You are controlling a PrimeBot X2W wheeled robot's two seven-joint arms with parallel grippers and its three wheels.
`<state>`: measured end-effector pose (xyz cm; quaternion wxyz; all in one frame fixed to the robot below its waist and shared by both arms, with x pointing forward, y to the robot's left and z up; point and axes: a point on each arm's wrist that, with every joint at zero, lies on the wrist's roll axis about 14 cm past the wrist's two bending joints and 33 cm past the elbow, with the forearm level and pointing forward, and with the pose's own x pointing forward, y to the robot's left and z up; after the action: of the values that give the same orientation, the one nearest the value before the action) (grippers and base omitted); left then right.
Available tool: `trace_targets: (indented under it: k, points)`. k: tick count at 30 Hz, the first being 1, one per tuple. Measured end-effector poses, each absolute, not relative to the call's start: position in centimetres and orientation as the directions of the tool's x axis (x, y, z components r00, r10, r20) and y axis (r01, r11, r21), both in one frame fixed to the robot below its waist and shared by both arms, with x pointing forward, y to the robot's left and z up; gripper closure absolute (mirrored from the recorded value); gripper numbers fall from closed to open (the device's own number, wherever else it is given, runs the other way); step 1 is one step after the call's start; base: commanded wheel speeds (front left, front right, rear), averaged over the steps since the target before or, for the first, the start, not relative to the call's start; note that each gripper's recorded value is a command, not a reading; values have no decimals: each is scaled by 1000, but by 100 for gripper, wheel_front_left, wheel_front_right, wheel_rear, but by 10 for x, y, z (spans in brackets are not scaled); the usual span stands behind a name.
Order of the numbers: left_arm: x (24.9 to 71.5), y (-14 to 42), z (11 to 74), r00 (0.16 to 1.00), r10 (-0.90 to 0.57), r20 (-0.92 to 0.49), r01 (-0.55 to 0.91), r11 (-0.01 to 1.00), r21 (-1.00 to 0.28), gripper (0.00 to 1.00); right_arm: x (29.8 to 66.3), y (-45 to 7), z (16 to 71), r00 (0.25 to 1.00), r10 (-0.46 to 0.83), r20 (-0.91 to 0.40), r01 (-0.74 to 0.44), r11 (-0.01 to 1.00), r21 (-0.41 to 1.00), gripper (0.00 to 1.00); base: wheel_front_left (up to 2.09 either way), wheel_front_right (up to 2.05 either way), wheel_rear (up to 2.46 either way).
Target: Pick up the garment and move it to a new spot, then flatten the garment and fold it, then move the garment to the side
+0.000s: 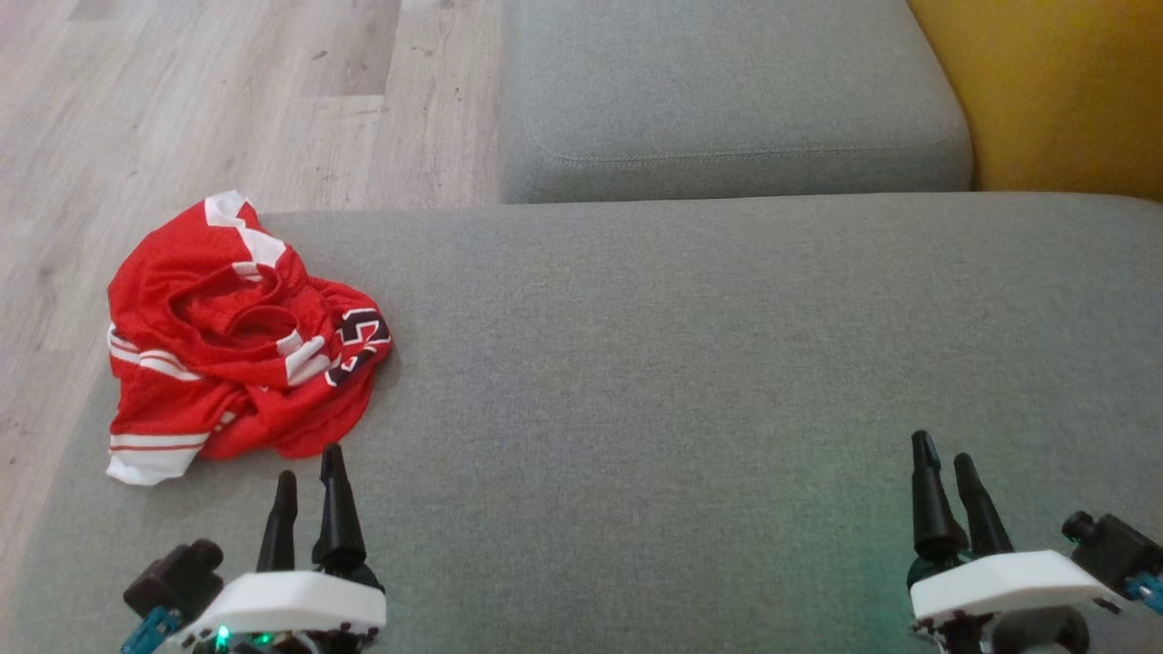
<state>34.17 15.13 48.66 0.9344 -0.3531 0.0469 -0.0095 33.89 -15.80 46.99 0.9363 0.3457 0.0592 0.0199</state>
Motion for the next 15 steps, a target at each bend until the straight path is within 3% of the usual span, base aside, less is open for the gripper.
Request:
trace_targets:
  k: [15]
  points:
    - [334,146,493,998,-55,-37,28,860,-510,0,331,-144,476,990,123,-62,-78,869,489,0,0,0,0]
